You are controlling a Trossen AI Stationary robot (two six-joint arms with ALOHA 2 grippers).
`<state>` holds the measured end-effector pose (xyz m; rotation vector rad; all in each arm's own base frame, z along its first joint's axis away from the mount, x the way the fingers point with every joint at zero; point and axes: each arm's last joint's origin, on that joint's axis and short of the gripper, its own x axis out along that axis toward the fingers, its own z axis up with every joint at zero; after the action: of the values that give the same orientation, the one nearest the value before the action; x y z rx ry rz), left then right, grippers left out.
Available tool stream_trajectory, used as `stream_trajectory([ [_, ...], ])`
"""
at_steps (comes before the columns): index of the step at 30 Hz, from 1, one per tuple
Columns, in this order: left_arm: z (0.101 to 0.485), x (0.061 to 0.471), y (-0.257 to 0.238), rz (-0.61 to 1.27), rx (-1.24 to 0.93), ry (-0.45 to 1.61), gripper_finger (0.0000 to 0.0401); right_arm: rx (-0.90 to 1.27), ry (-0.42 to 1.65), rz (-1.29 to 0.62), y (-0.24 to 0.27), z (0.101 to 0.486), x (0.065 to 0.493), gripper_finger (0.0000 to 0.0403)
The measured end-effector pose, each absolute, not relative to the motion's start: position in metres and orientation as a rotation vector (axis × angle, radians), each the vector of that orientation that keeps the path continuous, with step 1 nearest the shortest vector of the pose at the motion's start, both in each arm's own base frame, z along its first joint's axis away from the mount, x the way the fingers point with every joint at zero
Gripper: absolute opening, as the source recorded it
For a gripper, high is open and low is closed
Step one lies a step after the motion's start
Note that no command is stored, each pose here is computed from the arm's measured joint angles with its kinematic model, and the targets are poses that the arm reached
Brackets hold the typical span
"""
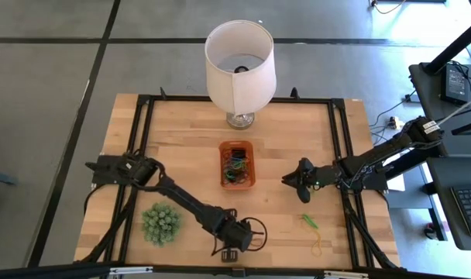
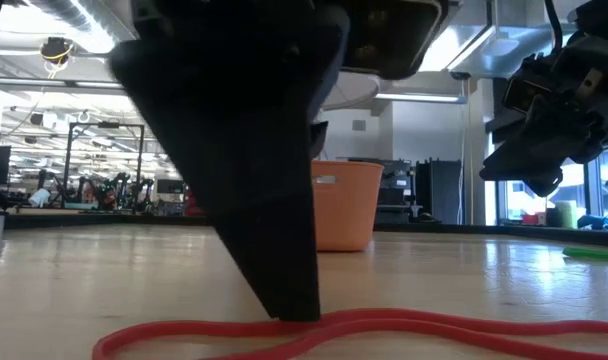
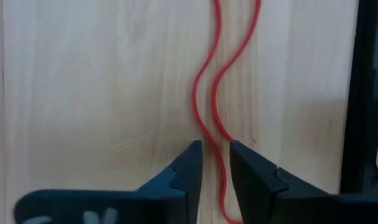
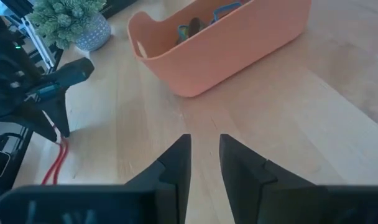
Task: Pick and place rubber bands into bin
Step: Put the red rubber band into the orange bin
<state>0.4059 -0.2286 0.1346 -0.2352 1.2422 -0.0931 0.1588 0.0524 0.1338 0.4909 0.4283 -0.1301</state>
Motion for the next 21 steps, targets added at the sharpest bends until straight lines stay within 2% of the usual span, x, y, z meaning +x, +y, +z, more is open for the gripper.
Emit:
stream_trajectory([
  [6, 0.127, 0.406, -0.230, -0.065, -0.267, 1.256, 0.0009, 0.492, 0.428, -0.130, 0.052, 0.134, 0.159, 0.0087],
  [13, 0.150, 0.399, -0.222, -0.068, -0.237, 1.258, 0.0002, 0.493, 0.426, -0.129, 0.053, 0.134, 0.159, 0.0087],
  [16, 0.175, 0.399, -0.217, -0.101, -0.226, 1.194, 0.0001, 0.493, 0.426, -0.129, 0.053, 0.134, 0.159, 0.0087],
  [21, 0.197, 0.394, -0.206, -0.047, -0.186, 1.167, 0.0002, 0.492, 0.428, -0.129, 0.053, 0.134, 0.159, 0.0087],
])
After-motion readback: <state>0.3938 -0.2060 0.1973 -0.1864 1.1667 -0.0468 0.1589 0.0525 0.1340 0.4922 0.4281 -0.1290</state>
